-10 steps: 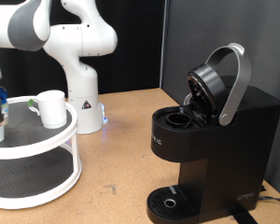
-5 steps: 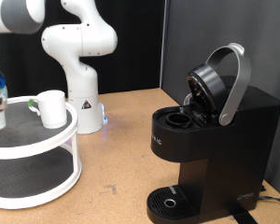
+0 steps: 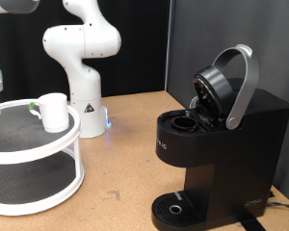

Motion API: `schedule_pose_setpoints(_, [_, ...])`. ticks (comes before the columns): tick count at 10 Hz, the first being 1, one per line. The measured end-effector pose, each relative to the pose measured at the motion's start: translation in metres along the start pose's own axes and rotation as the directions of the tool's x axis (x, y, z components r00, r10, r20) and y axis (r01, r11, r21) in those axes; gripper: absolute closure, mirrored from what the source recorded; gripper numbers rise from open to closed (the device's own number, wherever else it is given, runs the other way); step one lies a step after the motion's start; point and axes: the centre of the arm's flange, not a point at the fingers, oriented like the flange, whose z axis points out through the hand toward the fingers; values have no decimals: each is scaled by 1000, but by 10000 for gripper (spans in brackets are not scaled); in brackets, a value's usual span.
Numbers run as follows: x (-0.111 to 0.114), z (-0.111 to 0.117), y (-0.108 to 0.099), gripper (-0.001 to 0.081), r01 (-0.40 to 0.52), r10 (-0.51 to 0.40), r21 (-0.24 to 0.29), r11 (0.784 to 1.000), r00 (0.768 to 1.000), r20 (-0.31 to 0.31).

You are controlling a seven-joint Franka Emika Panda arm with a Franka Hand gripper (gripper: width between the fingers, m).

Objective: Make a cup of coffee with the keurig machine

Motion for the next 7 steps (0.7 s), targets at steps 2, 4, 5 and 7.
schedule_pose_setpoints(2, [10,2,-3,351,-80,84,58,995,993,-80])
schedule_pose_setpoints(4, [33,-11,-3,351,-138,163,146,980,971,-176])
schedule_pose_setpoints(5, [48,-20,-1,351,-156,198,180,971,948,-248])
schedule_pose_setpoints(7, [78,-36,2,351,-158,227,204,966,896,-382])
